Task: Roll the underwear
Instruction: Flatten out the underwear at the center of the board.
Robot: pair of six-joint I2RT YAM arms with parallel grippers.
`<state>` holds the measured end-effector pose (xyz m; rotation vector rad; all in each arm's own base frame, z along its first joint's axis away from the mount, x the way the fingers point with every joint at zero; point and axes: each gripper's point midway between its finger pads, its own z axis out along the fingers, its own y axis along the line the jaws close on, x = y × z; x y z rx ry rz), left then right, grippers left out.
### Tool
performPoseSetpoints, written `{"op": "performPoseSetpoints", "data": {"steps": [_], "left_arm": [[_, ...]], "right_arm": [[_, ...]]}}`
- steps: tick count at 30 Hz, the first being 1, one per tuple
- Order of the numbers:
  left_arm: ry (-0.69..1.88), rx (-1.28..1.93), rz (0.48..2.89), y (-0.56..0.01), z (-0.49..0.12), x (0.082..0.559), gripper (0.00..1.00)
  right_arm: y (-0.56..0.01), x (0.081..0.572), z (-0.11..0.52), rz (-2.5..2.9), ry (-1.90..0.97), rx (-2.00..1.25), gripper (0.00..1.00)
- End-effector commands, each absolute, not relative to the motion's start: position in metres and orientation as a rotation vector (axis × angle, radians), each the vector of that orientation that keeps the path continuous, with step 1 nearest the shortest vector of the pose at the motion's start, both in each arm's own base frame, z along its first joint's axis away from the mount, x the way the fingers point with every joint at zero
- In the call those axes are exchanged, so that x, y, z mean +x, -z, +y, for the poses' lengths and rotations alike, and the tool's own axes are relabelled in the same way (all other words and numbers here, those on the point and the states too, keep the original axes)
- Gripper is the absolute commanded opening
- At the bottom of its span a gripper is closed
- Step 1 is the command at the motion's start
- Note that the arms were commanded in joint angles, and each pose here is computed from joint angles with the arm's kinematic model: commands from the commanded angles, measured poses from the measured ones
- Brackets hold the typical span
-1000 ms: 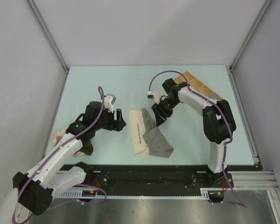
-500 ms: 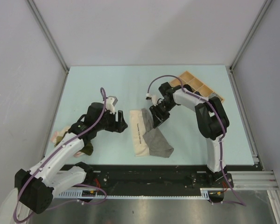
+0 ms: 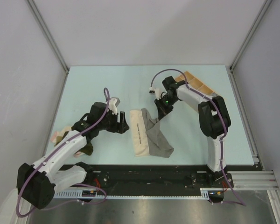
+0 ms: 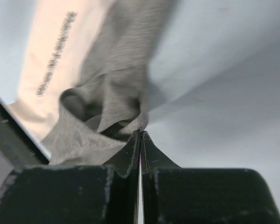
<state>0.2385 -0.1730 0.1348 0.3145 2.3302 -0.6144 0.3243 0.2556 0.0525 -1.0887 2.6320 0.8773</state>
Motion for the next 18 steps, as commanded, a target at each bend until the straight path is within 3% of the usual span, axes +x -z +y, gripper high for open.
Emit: {"op": "performPoseSetpoints", "data": {"steps": [1, 18], "left_arm": [[0.669, 0.305, 2.32, -0.136, -0.181, 0.242, 0.77], [0.714, 0.34, 2.375, -0.124, -0.191, 0.243, 0.77]], "right_arm": [[-0.071, 0.379, 0.226, 2.515, -0.534, -1.131, 0.0], [-0.062, 0.466, 0.169, 2.272, 0.229, -1.262, 0.01]]}}
